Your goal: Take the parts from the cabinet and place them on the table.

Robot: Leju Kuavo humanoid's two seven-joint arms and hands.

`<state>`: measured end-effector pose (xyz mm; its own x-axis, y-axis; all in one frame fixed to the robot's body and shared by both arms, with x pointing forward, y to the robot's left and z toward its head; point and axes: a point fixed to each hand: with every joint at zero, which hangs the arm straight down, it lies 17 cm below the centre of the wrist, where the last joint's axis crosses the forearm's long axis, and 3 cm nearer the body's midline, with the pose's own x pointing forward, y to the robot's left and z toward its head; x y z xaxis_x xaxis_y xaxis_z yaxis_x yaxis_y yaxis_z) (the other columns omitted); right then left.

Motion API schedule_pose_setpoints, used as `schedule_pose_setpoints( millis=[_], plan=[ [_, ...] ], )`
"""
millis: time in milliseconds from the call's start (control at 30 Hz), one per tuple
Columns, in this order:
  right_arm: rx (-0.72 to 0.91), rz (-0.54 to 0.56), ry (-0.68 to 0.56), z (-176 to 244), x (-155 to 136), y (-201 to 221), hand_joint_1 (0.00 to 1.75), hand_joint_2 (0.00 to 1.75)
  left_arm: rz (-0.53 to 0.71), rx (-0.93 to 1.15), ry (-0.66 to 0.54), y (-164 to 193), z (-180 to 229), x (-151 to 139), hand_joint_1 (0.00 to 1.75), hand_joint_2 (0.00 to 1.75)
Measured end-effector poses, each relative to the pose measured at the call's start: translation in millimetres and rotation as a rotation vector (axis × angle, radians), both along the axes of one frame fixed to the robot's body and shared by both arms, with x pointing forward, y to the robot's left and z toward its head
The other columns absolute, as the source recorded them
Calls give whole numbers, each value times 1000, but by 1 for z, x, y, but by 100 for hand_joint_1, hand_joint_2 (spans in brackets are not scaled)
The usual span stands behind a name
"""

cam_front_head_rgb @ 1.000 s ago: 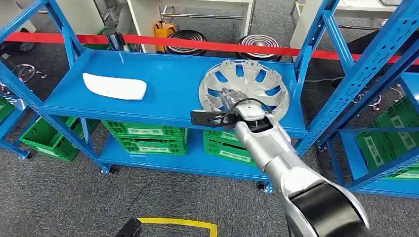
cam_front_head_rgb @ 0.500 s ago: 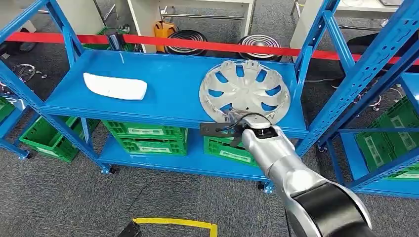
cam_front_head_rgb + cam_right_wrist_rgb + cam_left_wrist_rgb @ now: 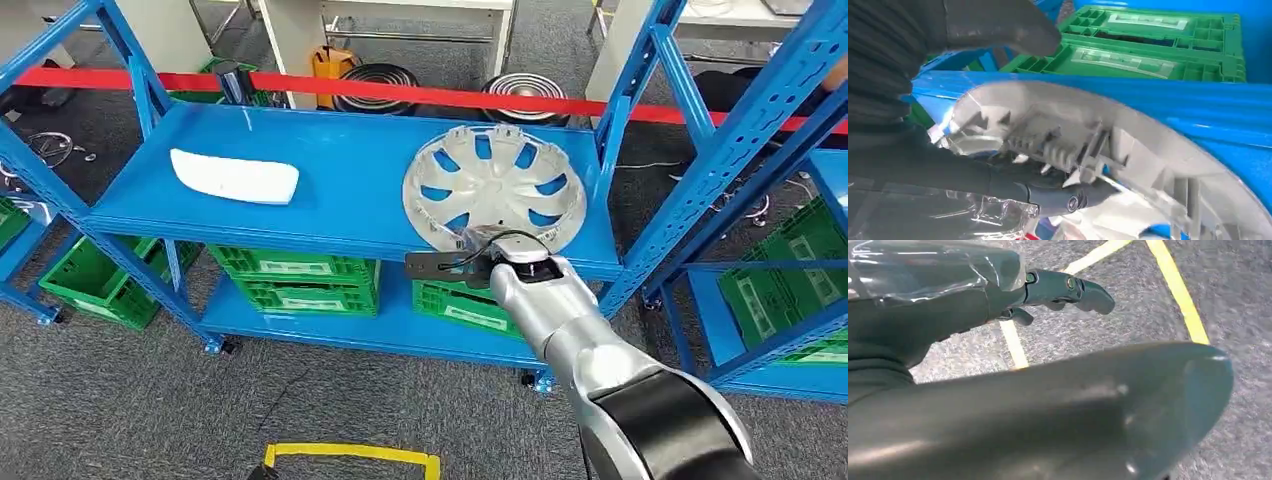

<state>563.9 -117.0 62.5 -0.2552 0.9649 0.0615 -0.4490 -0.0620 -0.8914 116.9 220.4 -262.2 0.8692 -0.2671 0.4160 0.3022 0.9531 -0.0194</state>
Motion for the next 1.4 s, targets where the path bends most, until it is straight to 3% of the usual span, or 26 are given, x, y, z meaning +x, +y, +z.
schedule_pose_setpoints(
  millis=[700,767,867,967,1100,1167,1233,1400],
  plan=[
    [-208,86,-77,-21,-11,-8,175,175,26,-58,-51,-7,8,10,0,0],
    [-86,98,-49,-22,-15,5,175,175,19,-62,-58,-8,8,11,0,0],
    [258,130,51,-22,-33,37,175,175,-4,-37,-92,-4,9,15,0,0],
    [658,168,151,7,-55,79,175,175,-20,-3,-130,2,10,21,0,0],
    [1218,237,244,113,-73,115,175,175,-32,23,-165,5,12,30,0,0],
    [1423,306,261,164,-86,117,175,175,-39,23,-180,4,14,35,0,0],
    [1537,370,272,193,-102,115,175,175,-39,18,-198,2,16,41,0,0],
    [1678,449,334,214,-138,110,175,175,-37,9,-234,-2,20,47,0,0]
  ],
)
